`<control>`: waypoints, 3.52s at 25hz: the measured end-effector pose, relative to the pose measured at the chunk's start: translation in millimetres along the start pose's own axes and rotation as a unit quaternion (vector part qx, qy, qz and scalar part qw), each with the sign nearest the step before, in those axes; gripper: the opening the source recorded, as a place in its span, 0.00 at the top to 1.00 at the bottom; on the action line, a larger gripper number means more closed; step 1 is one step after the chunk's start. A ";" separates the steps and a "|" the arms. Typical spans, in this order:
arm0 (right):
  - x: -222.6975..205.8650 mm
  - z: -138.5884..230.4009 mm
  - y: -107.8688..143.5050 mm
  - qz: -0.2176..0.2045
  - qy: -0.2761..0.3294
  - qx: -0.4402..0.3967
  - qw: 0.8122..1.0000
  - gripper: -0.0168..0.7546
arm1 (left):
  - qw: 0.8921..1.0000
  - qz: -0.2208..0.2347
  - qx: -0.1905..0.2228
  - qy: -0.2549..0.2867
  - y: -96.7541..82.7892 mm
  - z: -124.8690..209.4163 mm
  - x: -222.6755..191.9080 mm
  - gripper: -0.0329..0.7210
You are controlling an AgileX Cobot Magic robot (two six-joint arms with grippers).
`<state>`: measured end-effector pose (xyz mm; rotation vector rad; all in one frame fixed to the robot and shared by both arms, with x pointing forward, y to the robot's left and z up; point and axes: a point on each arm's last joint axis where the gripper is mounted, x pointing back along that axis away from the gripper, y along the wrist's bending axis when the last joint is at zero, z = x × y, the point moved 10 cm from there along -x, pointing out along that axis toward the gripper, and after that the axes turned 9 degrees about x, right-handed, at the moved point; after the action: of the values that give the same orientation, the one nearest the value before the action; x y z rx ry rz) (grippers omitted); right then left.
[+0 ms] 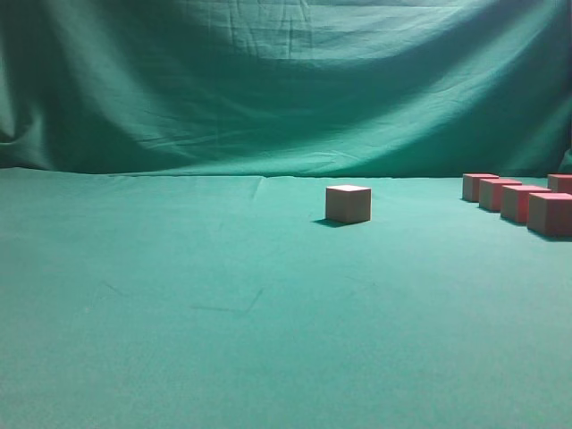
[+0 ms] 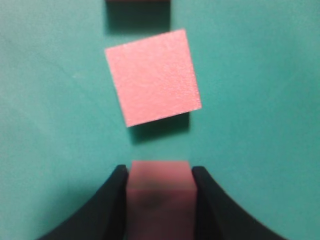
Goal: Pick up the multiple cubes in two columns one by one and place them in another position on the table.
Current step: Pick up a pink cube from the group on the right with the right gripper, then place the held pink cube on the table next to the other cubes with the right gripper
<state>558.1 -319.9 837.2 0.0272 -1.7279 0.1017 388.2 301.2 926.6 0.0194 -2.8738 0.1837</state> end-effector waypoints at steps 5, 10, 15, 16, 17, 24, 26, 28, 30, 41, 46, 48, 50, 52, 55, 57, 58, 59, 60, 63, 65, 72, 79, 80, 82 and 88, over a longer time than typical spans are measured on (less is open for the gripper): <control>0.8 7.0 2.3 -0.008 0.018 -0.008 1.000 0.64 | 1.000 0.000 0.000 0.000 0.0 0.0 0.0 0.96; 20.1 7.2 34.5 -0.040 0.008 0.026 0.999 0.64 | 1.000 0.000 0.000 0.000 0.0 0.0 0.0 0.96; 49.1 3.0 98.0 -0.079 -0.030 0.132 0.988 0.64 | 1.000 0.000 0.000 0.000 0.0 0.0 0.0 0.96; 55.5 1.7 111.4 -0.084 -0.032 0.158 0.983 0.64 | 1.000 0.000 0.000 0.000 0.0 0.0 0.0 0.96; 63.3 -1.3 125.1 -0.089 -0.038 0.183 0.978 0.64 | 1.000 0.000 0.000 0.000 0.0 0.0 0.0 0.96; 134.1 -52.5 209.6 -0.111 -0.121 0.340 0.926 0.64 | 1.000 0.000 0.000 0.000 0.0 0.0 0.0 0.96; 144.0 -65.9 229.1 -0.112 -0.131 0.382 0.908 0.64 | 1.000 0.000 0.000 0.000 0.0 0.0 0.0 0.96; 150.5 -77.1 248.0 -0.113 -0.134 0.430 0.886 0.64 | 1.000 0.000 0.000 0.000 0.0 0.0 0.0 0.96; 149.3 -87.2 264.7 -0.112 -0.133 0.468 0.867 0.64 | 1.000 0.000 0.000 0.000 0.0 0.0 0.0 0.96; 93.4 -122.8 316.7 -0.107 -0.114 0.561 0.813 0.64 | 1.000 0.000 0.000 0.000 0.0 0.0 0.0 0.96; 74.4 -123.3 314.7 -0.094 -0.099 0.589 0.797 0.64 | 1.000 0.000 0.000 0.000 0.0 0.0 0.0 0.96; 71.4 -123.7 315.3 -0.091 -0.100 0.607 0.783 0.64 | 1.000 0.000 0.000 0.000 0.0 0.0 0.0 0.96; 68.3 -123.5 315.7 -0.089 -0.100 0.628 0.767 0.64 | 1.000 0.000 0.000 0.000 0.0 0.0 0.0 0.96; 66.3 -123.2 315.8 -0.088 -0.100 0.641 0.756 0.64 | 1.000 0.000 0.000 0.000 0.0 0.0 0.0 0.96; 62.1 -123.8 316.7 -0.086 -0.100 0.653 0.746 0.64 | 1.000 0.000 0.000 0.000 0.0 0.0 0.0 0.96; 55.5 -122.7 317.0 -0.087 -0.095 0.661 0.739 0.64 | 1.000 0.000 0.000 0.000 0.0 0.0 0.0 0.96; 52.4 -122.2 317.2 -0.087 -0.092 0.665 0.736 0.64 | 1.000 0.000 0.000 0.000 0.0 0.0 0.0 0.96; 49.9 -122.0 316.9 -0.086 -0.090 0.666 0.735 0.64 | 1.000 0.000 0.000 0.000 0.0 0.0 0.0 0.96; 46.7 -121.8 316.4 -0.085 -0.086 0.668 0.734 0.64 | 1.000 0.000 0.000 0.000 0.0 0.0 0.0 0.96; 38.7 -122.8 314.9 -0.084 -0.082 0.668 0.735 0.64 | 1.000 0.000 0.000 0.000 0.0 0.0 0.0 0.96; 32.6 -126.7 311.0 -0.083 -0.081 0.664 0.739 0.64 | 1.000 0.000 0.000 0.000 0.0 0.0 0.0 0.96; 17.2 -135.8 301.2 -0.079 -0.081 0.659 0.743 0.64 | 1.000 0.000 0.000 0.000 0.0 0.0 0.0 0.96; 12.3 -139.7 297.7 -0.087 -0.085 0.655 0.745 0.64 | 1.000 0.000 0.000 0.000 0.0 0.0 0.0 0.96; 12.3 -140.8 297.2 -0.087 -0.087 0.655 0.746 0.64 | 1.000 0.000 0.000 0.000 0.0 0.0 0.0 0.96; 12.3 -142.7 295.8 -0.089 -0.090 0.652 0.748 0.64 | 1.000 0.000 0.000 0.000 0.0 0.0 0.0 0.96; 12.1 -144.3 293.6 -0.089 -0.091 0.650 0.750 0.64 | 1.000 0.000 0.000 0.000 0.0 0.0 0.0 0.96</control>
<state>675.9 -15.0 856.2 1.2610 -1.5061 1.1789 388.2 301.2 926.6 0.0194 -2.8738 0.1837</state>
